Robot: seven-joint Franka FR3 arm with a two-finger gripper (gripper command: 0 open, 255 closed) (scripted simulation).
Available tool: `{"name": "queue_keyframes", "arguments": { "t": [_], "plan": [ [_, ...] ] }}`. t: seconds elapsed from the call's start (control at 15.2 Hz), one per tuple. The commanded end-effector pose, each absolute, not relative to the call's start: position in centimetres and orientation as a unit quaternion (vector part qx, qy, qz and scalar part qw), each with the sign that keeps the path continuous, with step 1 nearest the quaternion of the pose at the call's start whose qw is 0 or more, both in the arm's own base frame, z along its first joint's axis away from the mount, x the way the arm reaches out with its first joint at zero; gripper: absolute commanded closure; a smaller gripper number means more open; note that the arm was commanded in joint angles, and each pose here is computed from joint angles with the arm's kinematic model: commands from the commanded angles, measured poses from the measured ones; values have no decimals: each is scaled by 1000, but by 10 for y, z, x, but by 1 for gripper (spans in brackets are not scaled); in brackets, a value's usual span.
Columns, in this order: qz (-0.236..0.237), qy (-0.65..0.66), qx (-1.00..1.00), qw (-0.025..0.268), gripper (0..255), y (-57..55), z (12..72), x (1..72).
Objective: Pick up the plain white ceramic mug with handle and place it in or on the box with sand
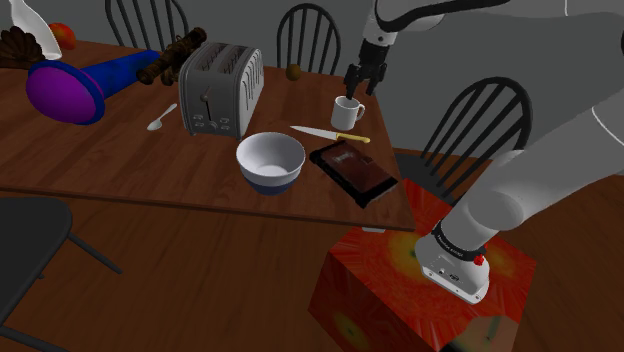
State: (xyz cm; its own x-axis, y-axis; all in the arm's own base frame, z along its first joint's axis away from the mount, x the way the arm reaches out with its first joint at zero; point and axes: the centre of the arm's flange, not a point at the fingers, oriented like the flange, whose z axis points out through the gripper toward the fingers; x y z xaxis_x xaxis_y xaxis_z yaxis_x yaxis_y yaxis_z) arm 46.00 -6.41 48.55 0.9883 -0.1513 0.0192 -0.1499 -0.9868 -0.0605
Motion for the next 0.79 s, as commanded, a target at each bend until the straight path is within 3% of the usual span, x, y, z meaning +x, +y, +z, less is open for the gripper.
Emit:
{"name": "queue_keyframes", "arguments": {
  "t": [0.0,0.73],
  "plan": [
    [-13,78,-997,23,0,-73,467,478],
    [-17,93,-996,-7,0,-122,383,576]
  ]
}}
